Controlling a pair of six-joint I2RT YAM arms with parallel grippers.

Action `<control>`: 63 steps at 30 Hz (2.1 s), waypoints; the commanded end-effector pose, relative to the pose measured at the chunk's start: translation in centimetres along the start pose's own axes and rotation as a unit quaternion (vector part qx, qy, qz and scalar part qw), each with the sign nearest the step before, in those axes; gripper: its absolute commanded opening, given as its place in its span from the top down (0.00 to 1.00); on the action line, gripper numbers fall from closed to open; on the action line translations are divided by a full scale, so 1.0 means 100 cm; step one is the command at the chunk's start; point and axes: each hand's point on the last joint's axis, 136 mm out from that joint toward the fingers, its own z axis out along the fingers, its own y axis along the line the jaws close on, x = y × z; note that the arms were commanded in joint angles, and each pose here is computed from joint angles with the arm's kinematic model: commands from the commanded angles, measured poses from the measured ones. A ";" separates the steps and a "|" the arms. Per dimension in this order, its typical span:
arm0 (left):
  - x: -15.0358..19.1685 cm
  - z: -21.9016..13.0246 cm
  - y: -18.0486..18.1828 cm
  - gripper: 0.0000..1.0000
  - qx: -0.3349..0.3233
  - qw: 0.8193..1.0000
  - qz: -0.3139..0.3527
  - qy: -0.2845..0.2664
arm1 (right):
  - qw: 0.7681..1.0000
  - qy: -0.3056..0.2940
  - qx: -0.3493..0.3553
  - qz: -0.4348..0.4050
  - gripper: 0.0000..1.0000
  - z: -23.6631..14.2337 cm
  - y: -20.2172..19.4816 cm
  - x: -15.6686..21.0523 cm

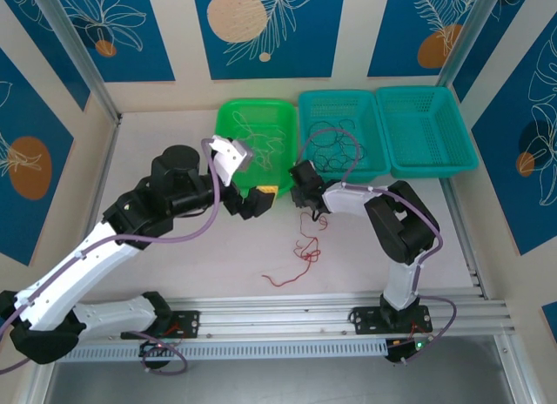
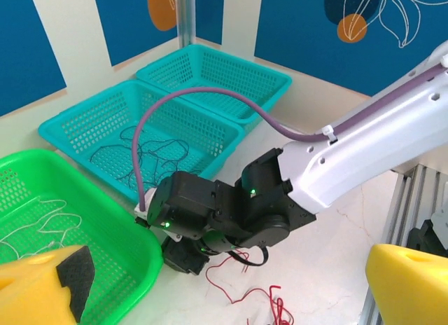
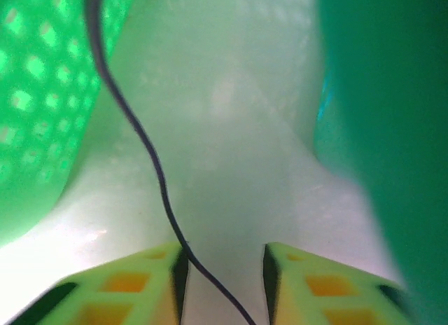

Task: Untangle the cables

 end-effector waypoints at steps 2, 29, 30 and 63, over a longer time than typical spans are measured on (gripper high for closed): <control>-0.006 -0.007 0.002 0.00 -0.012 0.999 0.020 -0.027 | 0.999 0.043 -0.017 0.005 0.81 0.007 0.003 0.024; 0.052 -0.004 -0.022 0.00 0.063 0.991 0.120 -0.007 | 0.966 -0.198 -0.110 0.125 1.00 -0.169 -0.074 -0.119; 0.053 -0.004 -0.023 0.00 0.066 0.990 0.121 -0.006 | 0.965 -0.206 -0.100 0.131 1.00 -0.168 -0.084 -0.133; 0.206 0.127 0.002 0.23 -0.003 0.951 -0.271 0.151 | 0.940 0.081 -0.194 0.269 0.25 -0.169 -0.001 0.079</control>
